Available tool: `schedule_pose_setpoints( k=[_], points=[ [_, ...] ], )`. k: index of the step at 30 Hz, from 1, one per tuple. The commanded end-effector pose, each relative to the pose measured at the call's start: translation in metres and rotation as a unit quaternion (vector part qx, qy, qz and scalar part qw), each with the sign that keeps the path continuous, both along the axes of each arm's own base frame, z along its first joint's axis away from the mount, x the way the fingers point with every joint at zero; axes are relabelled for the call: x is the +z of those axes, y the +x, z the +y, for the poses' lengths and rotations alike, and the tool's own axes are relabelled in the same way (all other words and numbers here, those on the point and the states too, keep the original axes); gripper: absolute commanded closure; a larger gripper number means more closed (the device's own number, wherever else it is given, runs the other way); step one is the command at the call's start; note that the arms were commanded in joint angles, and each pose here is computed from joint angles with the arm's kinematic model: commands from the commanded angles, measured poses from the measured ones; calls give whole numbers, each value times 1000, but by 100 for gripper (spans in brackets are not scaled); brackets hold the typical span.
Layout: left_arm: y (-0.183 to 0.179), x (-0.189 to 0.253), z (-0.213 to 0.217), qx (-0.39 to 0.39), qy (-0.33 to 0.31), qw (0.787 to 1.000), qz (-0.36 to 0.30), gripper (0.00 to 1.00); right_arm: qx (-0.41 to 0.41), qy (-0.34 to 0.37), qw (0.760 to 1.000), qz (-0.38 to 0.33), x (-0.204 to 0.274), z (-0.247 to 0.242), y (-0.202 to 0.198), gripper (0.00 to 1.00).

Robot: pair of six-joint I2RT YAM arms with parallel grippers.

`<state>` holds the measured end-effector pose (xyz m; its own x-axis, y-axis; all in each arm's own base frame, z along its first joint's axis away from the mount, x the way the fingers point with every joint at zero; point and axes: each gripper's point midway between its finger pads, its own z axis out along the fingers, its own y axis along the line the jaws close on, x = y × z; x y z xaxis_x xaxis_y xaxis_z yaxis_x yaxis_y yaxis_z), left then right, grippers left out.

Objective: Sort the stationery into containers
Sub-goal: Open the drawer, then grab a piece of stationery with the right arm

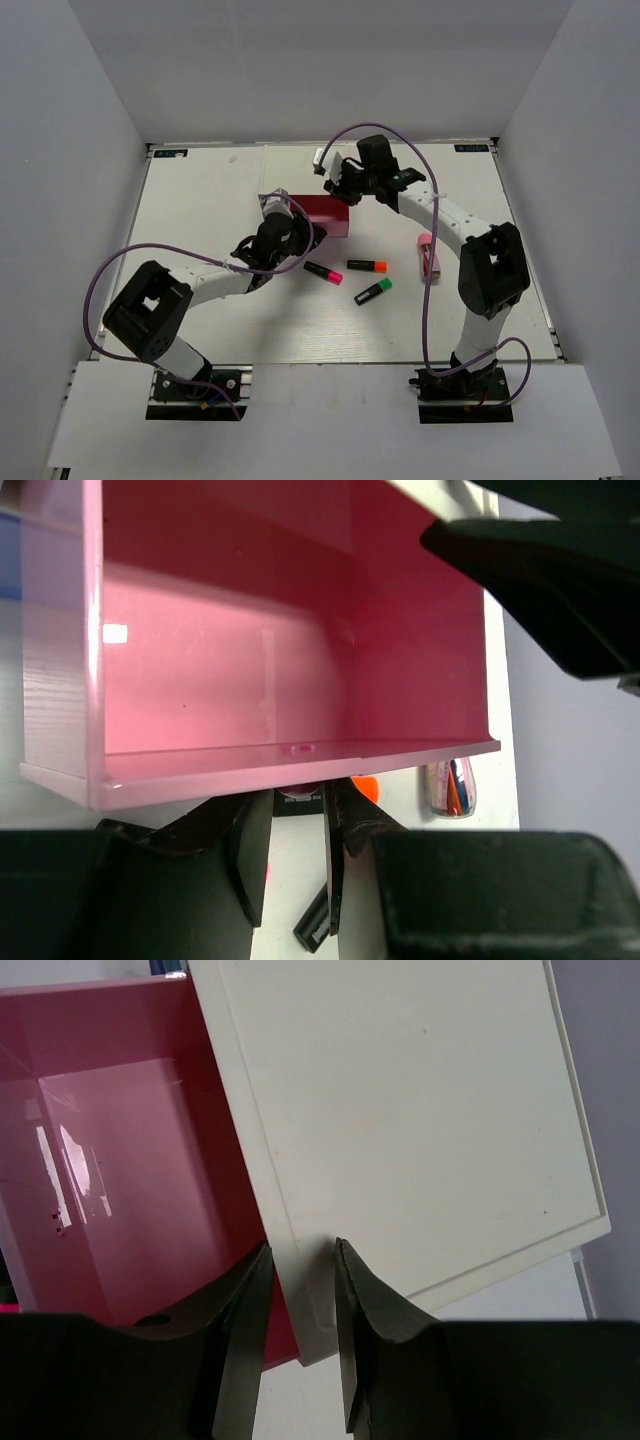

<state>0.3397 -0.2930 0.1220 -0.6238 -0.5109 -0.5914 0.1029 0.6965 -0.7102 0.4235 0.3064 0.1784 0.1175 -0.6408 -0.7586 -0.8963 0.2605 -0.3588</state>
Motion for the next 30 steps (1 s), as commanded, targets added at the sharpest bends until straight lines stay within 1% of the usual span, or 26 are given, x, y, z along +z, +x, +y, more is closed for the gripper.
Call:
schedule_pose_setpoints(
  k=[1,3,4,5,6,7,8,9,10,11,12,14,15,16,17,18,20,21,22,23,24,26,27,28,29,30],
  points=[
    [-25,-14,-1,-36,18,999,29,82,-48,7,998,-38,15,-4,30,65],
    [-26,-16,0,-36,21,999,32,82,-47,8,998,-33,14,-3,28,65],
    [-26,-16,0,-36,21,999,32,82,-40,10,999,-29,14,-2,26,63],
    [-26,-16,0,-36,21,999,32,80,-34,13,999,-29,15,-1,23,58],
    [-24,-18,4,-32,24,999,36,68,-32,14,999,-24,15,-2,21,53],
    [-22,-16,4,-27,26,999,36,60,-24,18,999,-22,17,0,17,49],
    [-21,-14,3,-27,26,999,35,53,-14,24,999,-16,18,1,12,42],
    [-20,-16,6,-20,32,999,37,48,-6,32,999,-18,26,2,7,39],
    [-18,-14,7,-14,34,999,36,39,-2,32,999,-14,22,1,3,36],
    [-15,-10,10,-10,31,999,33,36,1,34,999,-11,23,2,0,34],
    [-12,-6,9,-6,30,999,28,34,8,50,998,-23,40,2,-5,32],
    [-9,-3,10,0,29,999,23,31,10,60,998,-27,42,2,-9,32],
    [-8,2,11,4,27,999,18,31,8,71,997,-40,58,0,-12,32],
    [-5,7,9,4,23,1000,13,31,6,73,997,-38,57,-1,-15,32],
    [-6,5,10,4,26,1000,16,31,3,80,996,-45,66,-3,-16,32],
    [-3,15,10,7,24,1000,4,31,0,88,995,-47,74,-3,-18,32],
    [-3,19,10,7,21,1000,0,31,0,94,994,-54,85,-7,-23,32],
    [-4,21,11,7,21,1000,0,30,-2,93,994,-50,82,-10,-26,32],
    [-6,26,12,5,22,1000,-6,30,-4,99,993,-65,97,-15,-32,32],
    [-7,32,11,1,17,1000,-10,30,-5,96,993,-61,91,-17,-37,32],
    [-13,24,16,1,24,1000,-1,30,-18,103,991,-83,109,-25,-40,32],
    [-22,32,23,-1,23,1000,-10,30,-46,111,990,-77,107,-33,-43,37],
    [-31,26,28,-6,25,1000,-5,30,-77,109,988,-79,103,-43,-39,38],
    [-37,24,33,-6,27,1000,-2,29,-108,110,984,-88,108,-58,-41,45],
    [-44,21,39,-4,27,1000,5,27,-137,124,980,-70,107,-64,-41,49],
    [-58,23,46,-8,17,1000,5,27,-153,120,979,-55,101,-74,-45,53]
  ],
)
